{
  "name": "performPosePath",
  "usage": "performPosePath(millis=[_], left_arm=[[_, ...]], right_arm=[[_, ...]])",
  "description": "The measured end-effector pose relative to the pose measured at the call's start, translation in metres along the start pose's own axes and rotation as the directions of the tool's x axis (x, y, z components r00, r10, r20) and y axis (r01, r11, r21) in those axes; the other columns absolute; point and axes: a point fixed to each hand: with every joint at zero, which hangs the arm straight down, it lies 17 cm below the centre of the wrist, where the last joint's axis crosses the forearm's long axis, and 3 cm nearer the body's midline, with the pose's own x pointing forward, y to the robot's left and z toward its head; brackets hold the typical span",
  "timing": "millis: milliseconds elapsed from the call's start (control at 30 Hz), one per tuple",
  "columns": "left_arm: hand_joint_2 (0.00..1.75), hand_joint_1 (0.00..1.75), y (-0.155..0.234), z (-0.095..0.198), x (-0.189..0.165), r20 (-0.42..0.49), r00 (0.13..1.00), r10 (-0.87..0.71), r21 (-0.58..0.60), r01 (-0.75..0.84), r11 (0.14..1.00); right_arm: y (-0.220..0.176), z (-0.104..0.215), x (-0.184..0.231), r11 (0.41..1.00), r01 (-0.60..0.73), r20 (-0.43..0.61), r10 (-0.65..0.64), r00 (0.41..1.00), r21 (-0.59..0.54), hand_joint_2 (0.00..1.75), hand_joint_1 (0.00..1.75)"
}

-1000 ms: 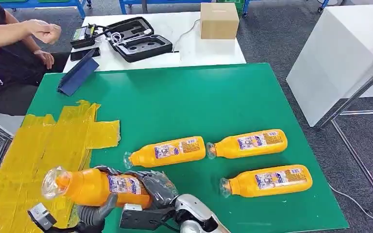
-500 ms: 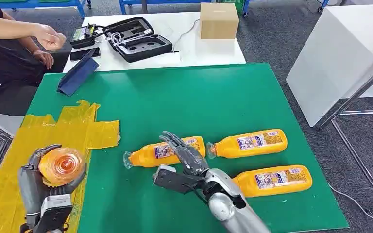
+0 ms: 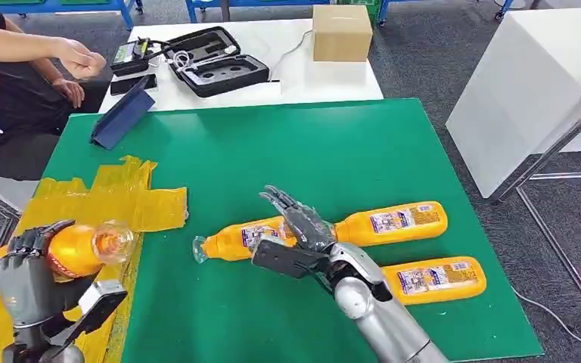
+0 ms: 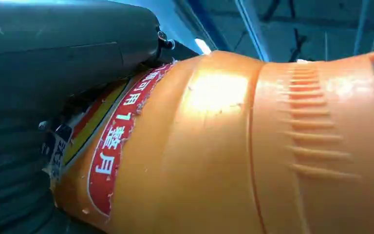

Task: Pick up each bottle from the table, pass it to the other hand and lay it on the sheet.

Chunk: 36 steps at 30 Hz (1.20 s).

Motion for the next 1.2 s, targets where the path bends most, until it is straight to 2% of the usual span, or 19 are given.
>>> performPosePath(millis=[167,267,400,633,667,700,833,933,967,1100,1200], left_arm=[[1.75,1.75,-0.073,0.011,-0.023,0.008,0.982,-0.189,-0.207,0.187,0.960],[1.75,1.75,-0.119,0.022,-0.046,-0.046,0.970,-0.239,-0.327,0.211,0.921],[1.75,1.75,-0.173,0.038,-0.066,-0.027,0.953,-0.303,-0.489,0.252,0.835],[1.75,1.75,-0.216,0.043,-0.076,0.005,0.933,-0.360,-0.607,0.289,0.740],[1.75,0.56,-0.219,0.043,-0.076,0.005,0.933,-0.360,-0.616,0.286,0.734],[1.75,0.00,-0.222,0.044,-0.076,0.005,0.933,-0.361,-0.627,0.284,0.726],[1.75,0.00,-0.234,0.047,-0.077,0.009,0.933,-0.359,-0.675,0.270,0.686],[1.75,0.00,-0.249,0.055,-0.069,0.019,0.953,-0.302,-0.735,0.218,0.642],[0.00,0.00,-0.253,0.057,-0.066,0.014,0.962,-0.272,-0.752,0.189,0.631],[0.00,0.00,-0.269,0.077,-0.040,-0.025,0.998,-0.058,-0.828,0.012,0.561],[0.00,0.00,-0.271,0.082,-0.030,-0.092,0.994,0.066,-0.844,-0.113,0.524]], right_arm=[[0.003,-0.006,-0.013,0.999,-0.019,-0.023,0.019,1.000,0.027,1.75,0.00],[0.006,-0.008,-0.020,0.998,-0.033,-0.036,0.035,0.999,0.047,1.75,0.00],[0.007,-0.012,-0.028,0.996,-0.047,-0.049,0.051,0.997,0.074,1.75,0.00],[0.002,-0.020,-0.035,0.993,-0.055,-0.060,0.062,0.996,0.100,1.75,0.00],[0.002,-0.021,-0.036,0.993,-0.057,-0.062,0.063,0.996,0.102,1.75,0.00],[0.002,-0.021,-0.037,0.993,-0.058,-0.063,0.065,0.996,0.105,1.75,0.00],[0.001,-0.024,-0.040,0.991,-0.069,-0.071,0.077,0.994,0.113,1.75,0.00],[0.000,-0.028,-0.046,0.989,-0.086,-0.090,0.097,0.991,0.122,1.75,0.00],[0.000,-0.030,-0.048,0.988,-0.090,-0.095,0.102,0.990,0.126,1.75,0.00],[0.003,-0.034,-0.062,0.982,-0.106,-0.115,0.125,0.985,0.157,1.75,0.00],[0.006,-0.034,-0.071,0.978,-0.113,-0.126,0.137,0.983,0.178,1.75,0.00]])
